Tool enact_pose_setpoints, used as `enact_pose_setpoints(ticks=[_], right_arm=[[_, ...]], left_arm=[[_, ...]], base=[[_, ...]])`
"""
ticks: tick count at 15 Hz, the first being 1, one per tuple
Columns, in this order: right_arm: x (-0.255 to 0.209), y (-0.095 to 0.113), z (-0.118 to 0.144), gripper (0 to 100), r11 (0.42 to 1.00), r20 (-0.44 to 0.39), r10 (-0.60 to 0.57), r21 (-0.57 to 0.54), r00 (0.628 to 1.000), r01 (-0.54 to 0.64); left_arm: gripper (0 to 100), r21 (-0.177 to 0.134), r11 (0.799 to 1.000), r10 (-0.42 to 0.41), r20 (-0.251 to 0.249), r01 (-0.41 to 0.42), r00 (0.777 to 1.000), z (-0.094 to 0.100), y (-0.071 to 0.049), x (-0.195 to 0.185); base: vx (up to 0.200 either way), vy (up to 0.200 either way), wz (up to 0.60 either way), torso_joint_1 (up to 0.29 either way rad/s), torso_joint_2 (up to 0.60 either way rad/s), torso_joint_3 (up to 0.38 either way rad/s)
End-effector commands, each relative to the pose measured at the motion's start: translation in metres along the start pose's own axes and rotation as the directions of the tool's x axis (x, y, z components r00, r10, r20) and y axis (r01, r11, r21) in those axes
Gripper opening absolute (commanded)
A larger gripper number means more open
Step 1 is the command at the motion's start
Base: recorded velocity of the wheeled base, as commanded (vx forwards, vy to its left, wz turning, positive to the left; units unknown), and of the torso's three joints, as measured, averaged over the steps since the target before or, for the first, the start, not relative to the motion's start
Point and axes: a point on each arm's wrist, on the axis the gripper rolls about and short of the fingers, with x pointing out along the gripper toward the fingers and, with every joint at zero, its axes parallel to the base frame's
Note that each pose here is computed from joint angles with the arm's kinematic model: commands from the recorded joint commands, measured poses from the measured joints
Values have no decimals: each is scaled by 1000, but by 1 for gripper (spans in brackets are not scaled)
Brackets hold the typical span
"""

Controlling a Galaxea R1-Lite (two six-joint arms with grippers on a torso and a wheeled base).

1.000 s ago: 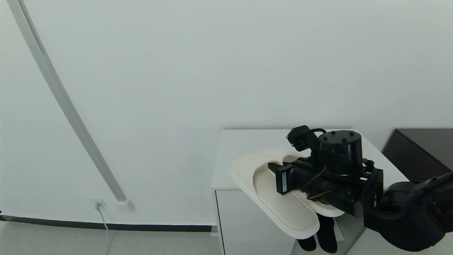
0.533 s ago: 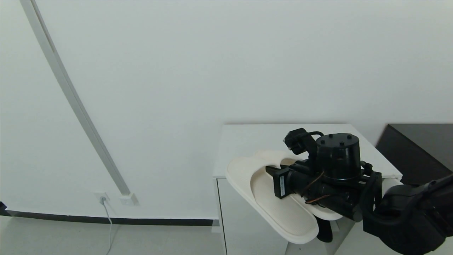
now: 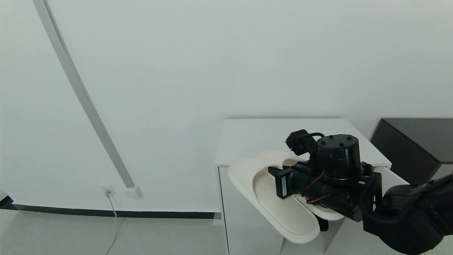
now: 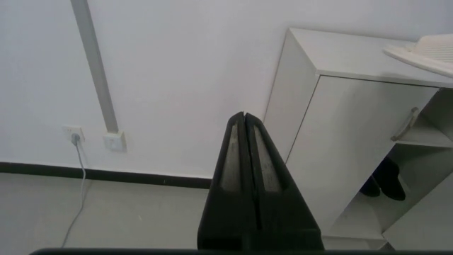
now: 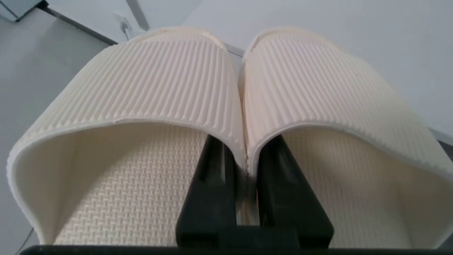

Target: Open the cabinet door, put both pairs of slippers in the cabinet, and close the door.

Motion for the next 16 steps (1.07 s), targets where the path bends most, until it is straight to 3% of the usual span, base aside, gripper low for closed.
enact_pose_setpoints(ticks=[1,12,16], right_arm=[[1,0,-2,0,1000,-8,1,-1,1000,-1],[3,0,-8,0,1000,-29,-2,-16,1000,2],[1,0,-8,0,1000,-26,-2,-18,1000,2]], left_arm=[[0,0,1000,1,0,-1,1000,0,0,0],[0,1,1000,1,0,-1,1000,0,0,0],[0,0,1000,2,0,-2,1000,0,0,0]], base=[[0,0,0,0,0,0],[0,0,0,0,0,0],[0,-200,0,-1,-1,1]])
